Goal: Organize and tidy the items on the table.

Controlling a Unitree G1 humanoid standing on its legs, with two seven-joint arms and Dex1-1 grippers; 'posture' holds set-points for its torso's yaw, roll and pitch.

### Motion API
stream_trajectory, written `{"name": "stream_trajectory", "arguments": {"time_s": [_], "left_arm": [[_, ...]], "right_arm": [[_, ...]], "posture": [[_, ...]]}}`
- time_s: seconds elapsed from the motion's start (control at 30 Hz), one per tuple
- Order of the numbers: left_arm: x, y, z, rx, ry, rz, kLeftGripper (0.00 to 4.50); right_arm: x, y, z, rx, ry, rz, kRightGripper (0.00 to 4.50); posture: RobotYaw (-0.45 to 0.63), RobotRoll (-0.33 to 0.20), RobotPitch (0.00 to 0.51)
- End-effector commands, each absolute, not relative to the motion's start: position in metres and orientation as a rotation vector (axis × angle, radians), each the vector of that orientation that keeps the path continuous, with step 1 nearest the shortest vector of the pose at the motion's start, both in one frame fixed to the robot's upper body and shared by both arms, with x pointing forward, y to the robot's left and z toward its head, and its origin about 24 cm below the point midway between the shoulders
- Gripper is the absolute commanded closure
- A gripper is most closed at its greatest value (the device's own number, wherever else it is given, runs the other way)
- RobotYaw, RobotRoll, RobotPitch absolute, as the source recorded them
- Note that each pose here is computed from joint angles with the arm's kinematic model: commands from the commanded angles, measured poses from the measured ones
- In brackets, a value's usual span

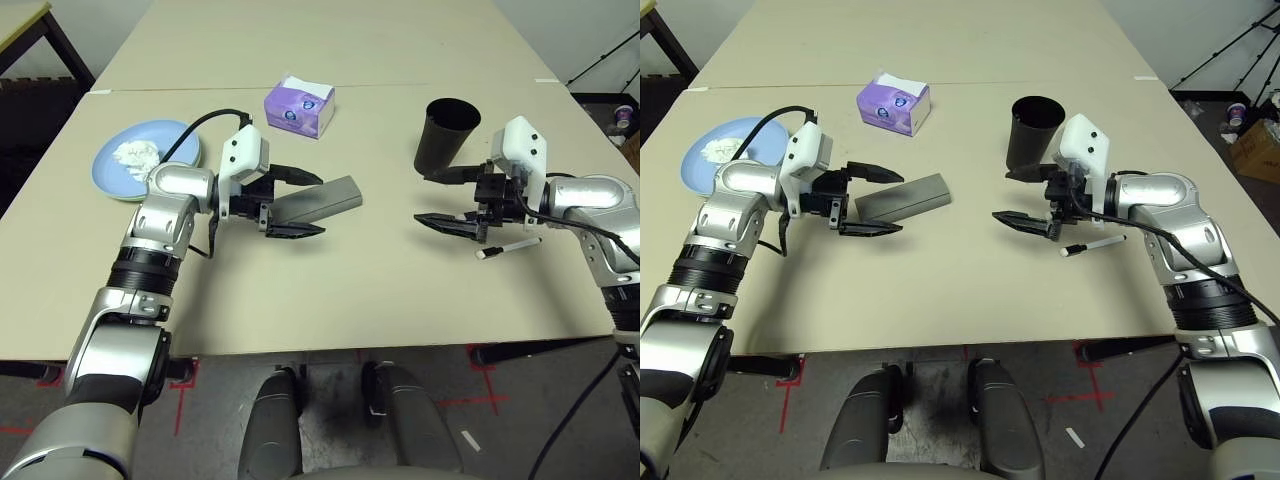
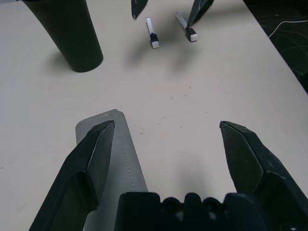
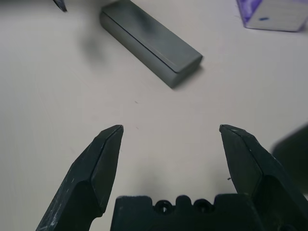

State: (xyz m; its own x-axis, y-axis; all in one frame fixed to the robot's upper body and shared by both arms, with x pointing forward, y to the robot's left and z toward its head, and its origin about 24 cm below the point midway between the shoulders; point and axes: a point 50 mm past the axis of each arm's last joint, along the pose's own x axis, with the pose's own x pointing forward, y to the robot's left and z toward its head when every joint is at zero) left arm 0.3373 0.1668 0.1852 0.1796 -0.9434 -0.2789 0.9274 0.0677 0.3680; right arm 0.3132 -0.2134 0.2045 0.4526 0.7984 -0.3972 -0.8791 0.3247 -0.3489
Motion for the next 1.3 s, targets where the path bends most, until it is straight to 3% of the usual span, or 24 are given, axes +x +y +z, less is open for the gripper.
{"name": "stream_trajectory", "arguments": {"time_s": [0.03,0.5,0.77,1.03,1.3], "left_arm": [[0.335,0.167,0.175,0.516,-0.018,-1.405,0.05],[0.328,0.163,0.17,0.505,-0.034,-1.382,0.05],[0.325,0.165,0.17,0.508,-0.027,-1.376,0.05],[0.327,0.164,0.175,0.517,-0.025,-1.382,0.05],[0.326,0.166,0.174,0.521,-0.015,-1.387,0.05]], "right_arm": [[0.315,-0.223,0.211,-0.652,0.274,1.137,0.0],[0.319,-0.231,0.209,-1.06,0.638,1.124,0.0],[0.306,-0.229,0.209,-1.185,0.791,1.175,0.0],[0.298,-0.228,0.202,-1.364,0.882,1.18,0.0],[0.297,-0.222,0.189,-1.477,0.861,1.196,0.0]], "posture": [[-0.1,0.0,0.15],[-0.07,0.0,0.178],[-0.07,0.0,0.197],[-0.08,0.0,0.214],[-0.09,0.0,0.217]]}}
